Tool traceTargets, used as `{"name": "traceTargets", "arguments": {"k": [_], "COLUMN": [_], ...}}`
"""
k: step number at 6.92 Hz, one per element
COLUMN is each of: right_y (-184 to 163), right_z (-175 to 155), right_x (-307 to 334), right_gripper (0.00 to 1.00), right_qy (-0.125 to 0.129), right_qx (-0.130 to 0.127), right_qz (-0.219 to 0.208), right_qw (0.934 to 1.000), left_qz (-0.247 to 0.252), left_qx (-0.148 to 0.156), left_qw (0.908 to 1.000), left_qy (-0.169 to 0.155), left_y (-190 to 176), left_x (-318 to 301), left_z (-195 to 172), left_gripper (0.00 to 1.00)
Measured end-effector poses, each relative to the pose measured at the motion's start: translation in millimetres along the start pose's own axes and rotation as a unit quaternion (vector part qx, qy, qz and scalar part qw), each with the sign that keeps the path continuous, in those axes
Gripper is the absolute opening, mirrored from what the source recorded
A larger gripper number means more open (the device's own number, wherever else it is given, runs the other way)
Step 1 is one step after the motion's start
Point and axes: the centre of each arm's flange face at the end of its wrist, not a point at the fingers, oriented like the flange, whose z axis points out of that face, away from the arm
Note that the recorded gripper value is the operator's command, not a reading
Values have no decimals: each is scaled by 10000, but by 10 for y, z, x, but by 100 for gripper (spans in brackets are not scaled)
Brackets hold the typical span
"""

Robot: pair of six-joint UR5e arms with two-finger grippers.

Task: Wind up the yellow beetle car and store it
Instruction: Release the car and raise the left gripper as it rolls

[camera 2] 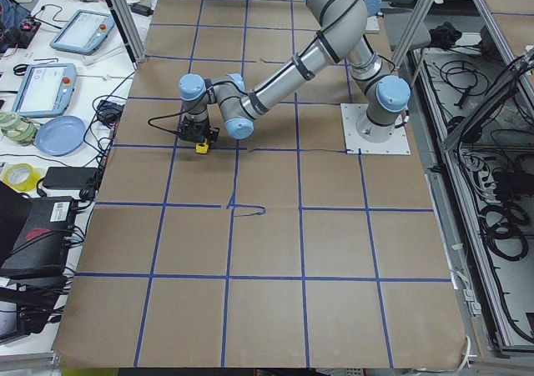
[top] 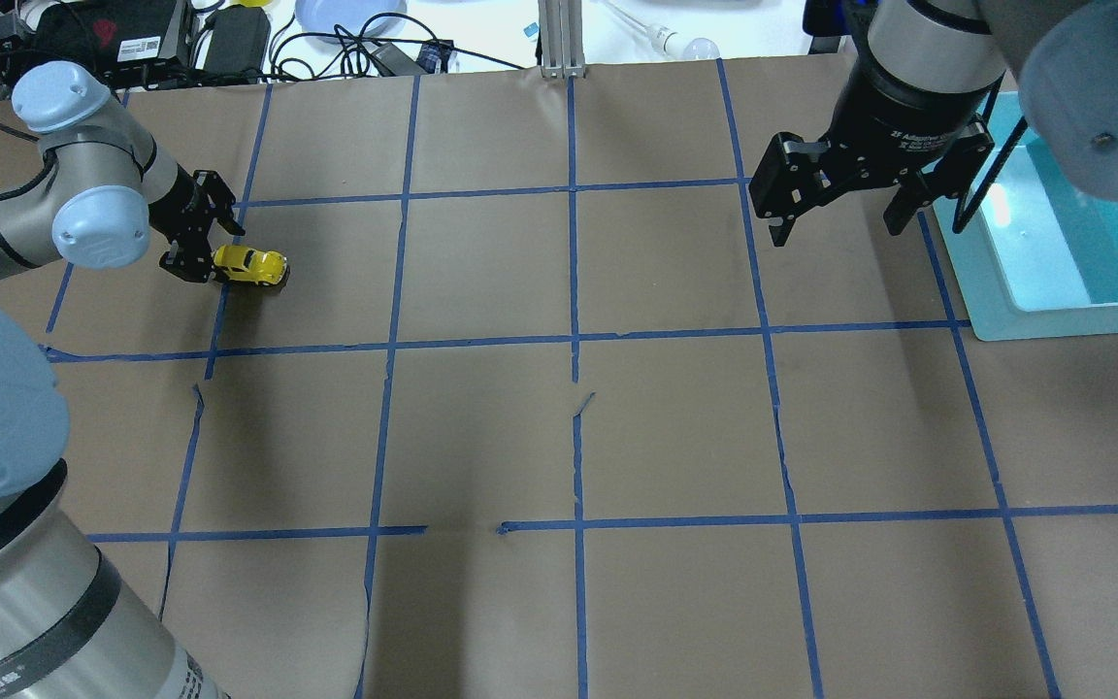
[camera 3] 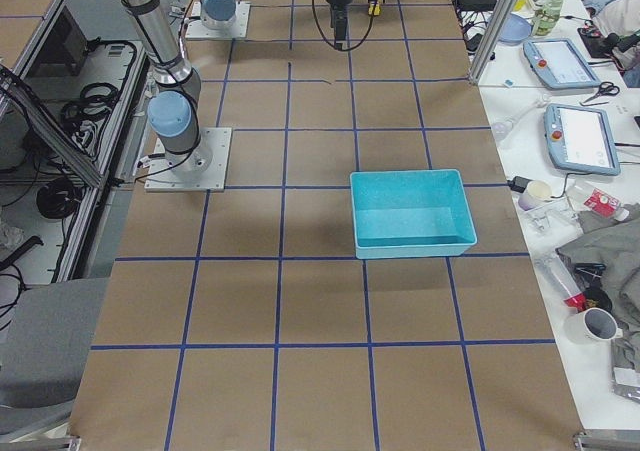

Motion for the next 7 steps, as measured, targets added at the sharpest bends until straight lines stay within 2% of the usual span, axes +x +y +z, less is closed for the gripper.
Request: {"name": "traceTargets", "arguments": {"k": [4,6,7], "right_y": [6,7,8], "right_z": [4,6,8], "right_x": [-1,1,-1], "right_gripper": [100,100,100], "right_qy": [0,0,0], "right_qx": [-4,-6,-8], "right_qz": [-1,1,0], "right_qw": [10000,10000,10000], "left_qz": [204,1075,1809], "left_qx": [107,132,180], "left_qw": [9995,9941,9833], "left_qy": [212,83,-87], "left_y": [98,238,342], "left_x": [43,31,25], "left_z": [-374,-682,-978], "left_gripper": [100,100,100]}}
